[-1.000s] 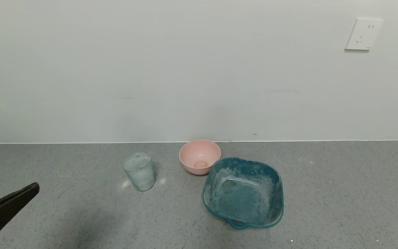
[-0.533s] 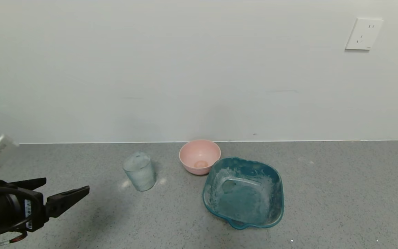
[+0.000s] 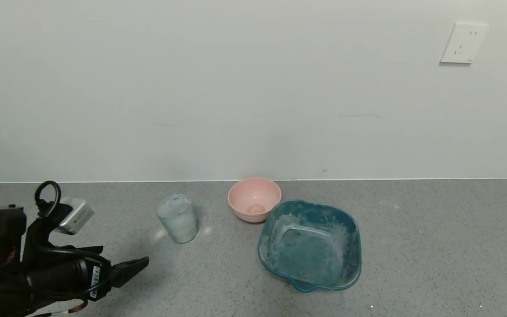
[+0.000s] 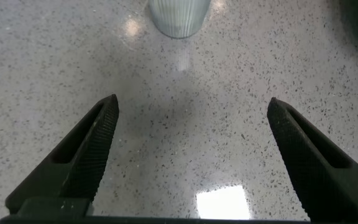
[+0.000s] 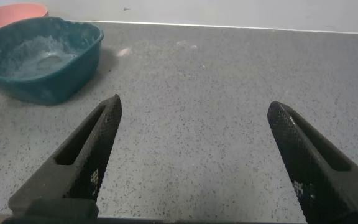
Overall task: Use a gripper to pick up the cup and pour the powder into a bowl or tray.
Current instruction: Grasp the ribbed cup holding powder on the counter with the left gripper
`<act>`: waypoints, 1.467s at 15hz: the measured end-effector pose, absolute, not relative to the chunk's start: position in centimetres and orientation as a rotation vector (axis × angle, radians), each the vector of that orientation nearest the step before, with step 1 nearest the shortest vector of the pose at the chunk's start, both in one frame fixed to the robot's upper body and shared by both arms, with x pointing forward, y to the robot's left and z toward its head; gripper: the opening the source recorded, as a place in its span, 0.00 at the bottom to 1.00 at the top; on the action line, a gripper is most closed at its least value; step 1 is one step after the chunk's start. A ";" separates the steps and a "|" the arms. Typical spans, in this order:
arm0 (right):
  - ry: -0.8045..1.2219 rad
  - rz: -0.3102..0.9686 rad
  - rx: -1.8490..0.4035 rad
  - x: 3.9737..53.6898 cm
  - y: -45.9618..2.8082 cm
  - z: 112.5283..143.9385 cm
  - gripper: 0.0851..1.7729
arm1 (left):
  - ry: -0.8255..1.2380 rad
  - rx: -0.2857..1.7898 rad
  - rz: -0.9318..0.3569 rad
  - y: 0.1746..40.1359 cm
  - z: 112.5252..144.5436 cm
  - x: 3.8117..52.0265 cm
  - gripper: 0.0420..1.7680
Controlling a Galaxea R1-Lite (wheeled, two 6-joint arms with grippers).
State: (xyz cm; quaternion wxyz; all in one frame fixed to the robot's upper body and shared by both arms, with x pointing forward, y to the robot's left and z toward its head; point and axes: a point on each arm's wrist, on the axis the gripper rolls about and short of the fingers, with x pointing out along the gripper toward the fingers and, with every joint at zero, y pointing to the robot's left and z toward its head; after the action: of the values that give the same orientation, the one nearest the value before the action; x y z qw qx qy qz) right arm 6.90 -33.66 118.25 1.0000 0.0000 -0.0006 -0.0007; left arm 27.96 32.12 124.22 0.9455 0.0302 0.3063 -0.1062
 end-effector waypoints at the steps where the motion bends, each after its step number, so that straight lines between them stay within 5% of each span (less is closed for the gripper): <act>1: -0.001 -0.001 0.000 6.9 -33.7 118.2 0.96 | 0.629 0.063 -0.223 32.0 123.8 28.4 0.97; 22: -0.001 -0.002 0.000 6.9 -33.7 118.2 0.96 | 0.382 0.042 -0.232 30.8 113.2 35.1 0.97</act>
State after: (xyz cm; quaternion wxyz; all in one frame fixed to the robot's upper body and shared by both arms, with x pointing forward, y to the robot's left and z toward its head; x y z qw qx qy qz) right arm 6.90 -33.66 118.25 1.0000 0.0000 -0.0006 -0.0010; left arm 35.09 30.81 113.23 0.9750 0.0207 0.1893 -0.1149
